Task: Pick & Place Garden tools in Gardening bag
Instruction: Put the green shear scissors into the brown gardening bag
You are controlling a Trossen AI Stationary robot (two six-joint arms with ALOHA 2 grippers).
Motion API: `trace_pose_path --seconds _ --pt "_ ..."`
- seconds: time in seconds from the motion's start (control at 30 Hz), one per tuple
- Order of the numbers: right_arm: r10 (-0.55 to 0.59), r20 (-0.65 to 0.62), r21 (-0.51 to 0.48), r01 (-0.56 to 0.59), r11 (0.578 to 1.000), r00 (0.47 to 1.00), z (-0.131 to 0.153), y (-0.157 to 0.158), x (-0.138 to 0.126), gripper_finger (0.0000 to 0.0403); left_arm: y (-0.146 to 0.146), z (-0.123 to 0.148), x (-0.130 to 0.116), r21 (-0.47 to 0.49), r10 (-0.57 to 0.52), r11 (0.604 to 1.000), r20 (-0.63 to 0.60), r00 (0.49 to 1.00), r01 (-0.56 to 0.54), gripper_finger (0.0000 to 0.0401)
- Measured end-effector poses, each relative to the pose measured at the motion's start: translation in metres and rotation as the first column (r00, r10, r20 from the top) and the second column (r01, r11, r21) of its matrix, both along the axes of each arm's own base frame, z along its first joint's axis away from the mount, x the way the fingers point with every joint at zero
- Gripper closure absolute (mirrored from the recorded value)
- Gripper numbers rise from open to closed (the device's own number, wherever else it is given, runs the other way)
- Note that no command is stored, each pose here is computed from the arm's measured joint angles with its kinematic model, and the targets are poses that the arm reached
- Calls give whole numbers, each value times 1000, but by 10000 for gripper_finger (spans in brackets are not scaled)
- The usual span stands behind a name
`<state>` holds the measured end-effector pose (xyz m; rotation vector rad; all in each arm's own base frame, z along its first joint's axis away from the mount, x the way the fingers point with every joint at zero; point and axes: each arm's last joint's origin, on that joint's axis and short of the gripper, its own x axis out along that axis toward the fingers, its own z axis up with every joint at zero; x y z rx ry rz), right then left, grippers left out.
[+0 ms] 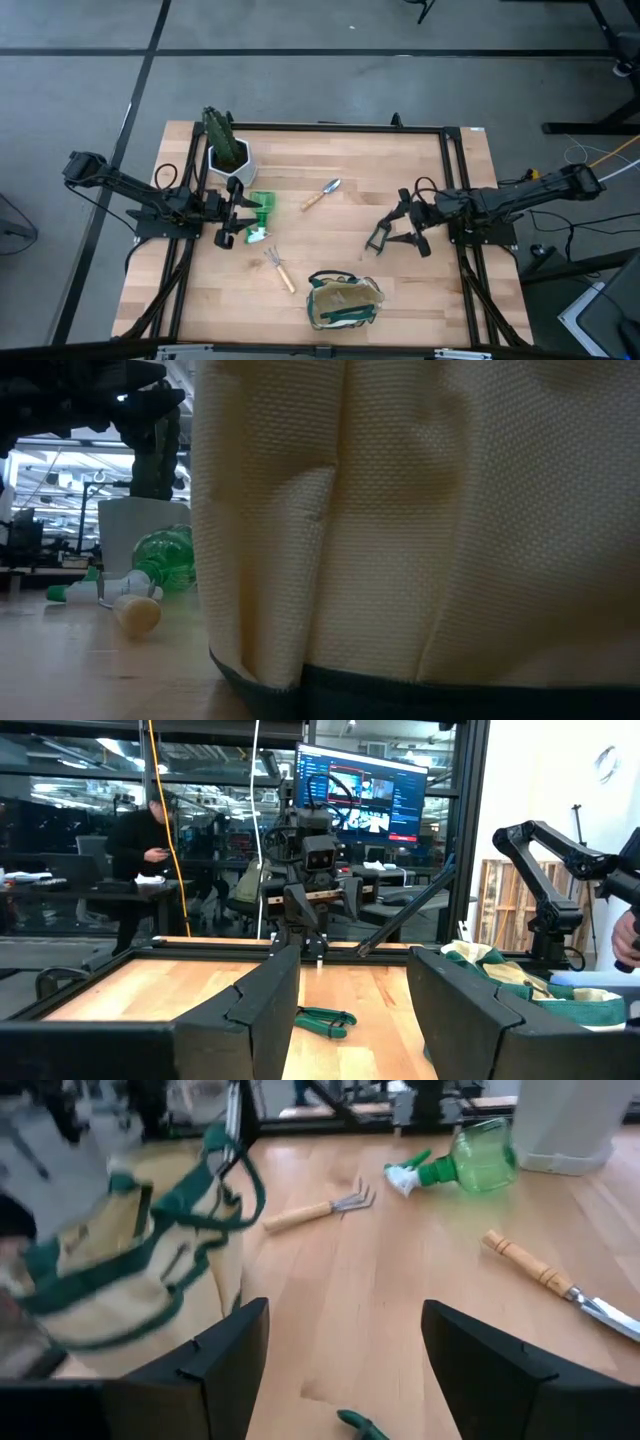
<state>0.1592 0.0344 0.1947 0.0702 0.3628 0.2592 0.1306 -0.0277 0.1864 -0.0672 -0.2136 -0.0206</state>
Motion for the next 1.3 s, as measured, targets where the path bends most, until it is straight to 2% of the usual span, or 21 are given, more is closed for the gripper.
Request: trace_pose_path --seconds 0.17,0.3,1.07,1.3 --pt "63 -8 -158 -63 985 998 -7 1 4 138 0 0 0 0 0 1000 0 1000 0 219" --pt "89 -39 -224 -96 970 995 -14 2 8 138 0 0 0 0 0 1000 0 1000 0 219" --pt "106 -250 -265 -173 949 962 -42 3 13 138 0 0 0 0 0 1000 0 1000 0 219" --pt "109 -358 -258 -211 943 927 -51 2 7 138 0 0 0 0 0 1000 0 1000 0 219"
